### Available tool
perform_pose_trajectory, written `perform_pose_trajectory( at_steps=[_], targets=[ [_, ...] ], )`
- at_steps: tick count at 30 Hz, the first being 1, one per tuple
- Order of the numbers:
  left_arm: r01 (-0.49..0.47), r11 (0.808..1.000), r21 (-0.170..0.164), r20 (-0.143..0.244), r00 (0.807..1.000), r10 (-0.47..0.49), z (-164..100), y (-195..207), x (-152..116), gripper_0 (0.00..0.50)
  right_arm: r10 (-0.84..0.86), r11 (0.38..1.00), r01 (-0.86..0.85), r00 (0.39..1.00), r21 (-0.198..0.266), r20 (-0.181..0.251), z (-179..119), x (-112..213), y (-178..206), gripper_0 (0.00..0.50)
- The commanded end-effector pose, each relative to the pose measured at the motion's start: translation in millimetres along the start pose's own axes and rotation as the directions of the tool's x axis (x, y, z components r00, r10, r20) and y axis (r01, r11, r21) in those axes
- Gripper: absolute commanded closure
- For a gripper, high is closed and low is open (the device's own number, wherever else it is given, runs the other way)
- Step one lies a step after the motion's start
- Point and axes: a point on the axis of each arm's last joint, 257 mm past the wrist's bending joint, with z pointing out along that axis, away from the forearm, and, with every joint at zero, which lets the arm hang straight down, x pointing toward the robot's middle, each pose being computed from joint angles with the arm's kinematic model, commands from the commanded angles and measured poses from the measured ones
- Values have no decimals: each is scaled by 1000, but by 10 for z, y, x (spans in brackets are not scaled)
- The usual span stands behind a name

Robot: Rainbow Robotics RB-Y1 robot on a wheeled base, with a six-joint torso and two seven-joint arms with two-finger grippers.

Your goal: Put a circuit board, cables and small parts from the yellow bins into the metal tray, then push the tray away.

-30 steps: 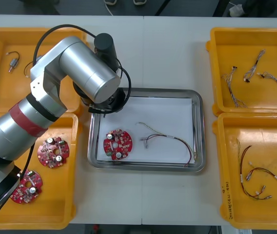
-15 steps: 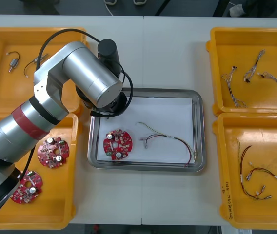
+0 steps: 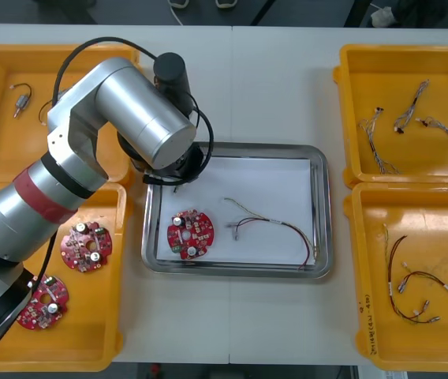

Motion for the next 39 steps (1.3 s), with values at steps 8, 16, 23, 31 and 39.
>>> perform_pose_trajectory(
  at_steps=[8,16,23,31,39],
  targets=[
    [116,993,34,44,992,-117,-594,415,-185,0,-53,999,53,996,4,74,87,-247,154,0],
    [119,993,20,48,992,-120,-913,811,-207,0,-55,998,55,997,-7,60,233,-129,219,0],
    [87,996,0,64,994,-87,-1091,1304,-317,0,-60,998,60,998,-15,35,349,33,236,0],
    [56,998,-22,51,997,-55,-1171,1837,-378,0,-68,997,69,997,-20,31,475,99,323,0],
    [23,1000,-19,15,1000,-22,-1185,2294,-458,0,-75,997,75,997,-20,19,537,188,318,0]
  ],
)
